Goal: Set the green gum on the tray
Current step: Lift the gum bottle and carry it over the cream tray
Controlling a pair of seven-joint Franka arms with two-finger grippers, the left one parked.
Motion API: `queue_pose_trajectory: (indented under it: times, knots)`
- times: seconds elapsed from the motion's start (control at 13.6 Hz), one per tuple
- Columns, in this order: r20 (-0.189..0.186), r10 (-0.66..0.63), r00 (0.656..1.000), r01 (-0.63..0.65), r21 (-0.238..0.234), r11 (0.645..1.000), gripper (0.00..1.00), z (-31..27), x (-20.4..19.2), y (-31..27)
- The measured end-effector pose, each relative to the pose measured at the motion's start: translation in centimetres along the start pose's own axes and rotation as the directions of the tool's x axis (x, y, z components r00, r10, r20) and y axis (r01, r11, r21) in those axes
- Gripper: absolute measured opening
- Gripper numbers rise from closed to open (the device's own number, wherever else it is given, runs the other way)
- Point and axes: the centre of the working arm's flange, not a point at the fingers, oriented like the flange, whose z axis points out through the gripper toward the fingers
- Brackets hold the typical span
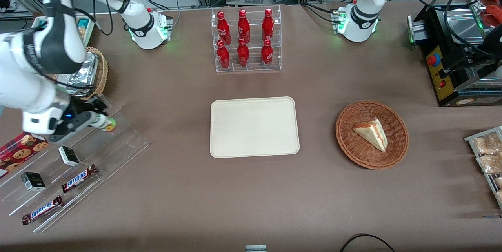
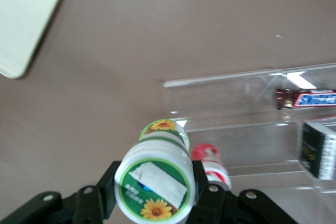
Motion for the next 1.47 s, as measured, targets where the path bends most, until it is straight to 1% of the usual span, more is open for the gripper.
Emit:
queue_pose_trajectory:
  times: [0.22,0.37,0.59,0.81,1.03,1.1,1.17,1.32,1.47]
  knots:
    - [0.026,0.092,0.995,-0.092,-0.004,0.996,0.59,1.4,3.6,-6.4]
    - [0.034,0.163,0.986,-0.163,-0.012,0.987,0.59,2.5,5.9,-10.5]
    - [0.028,0.265,0.964,-0.265,0.003,0.964,0.59,4.5,9.4,-15.3]
    - [0.023,0.344,0.939,-0.344,-0.009,0.939,0.59,6.1,13.1,-19.8]
    - [0.021,0.426,0.904,-0.426,-0.014,0.905,0.59,7.6,16.0,-23.4]
    - [0.015,0.454,0.891,-0.454,-0.014,0.891,0.59,8.1,16.9,-24.9]
    - [0.000,0.482,0.876,-0.482,-0.012,0.876,0.59,8.6,18.0,-26.6]
    - [-0.043,0.535,0.844,-0.535,0.008,0.845,0.59,10.0,19.8,-29.8]
    - [-0.070,0.579,0.813,-0.579,0.025,0.815,0.59,11.9,21.1,-32.6]
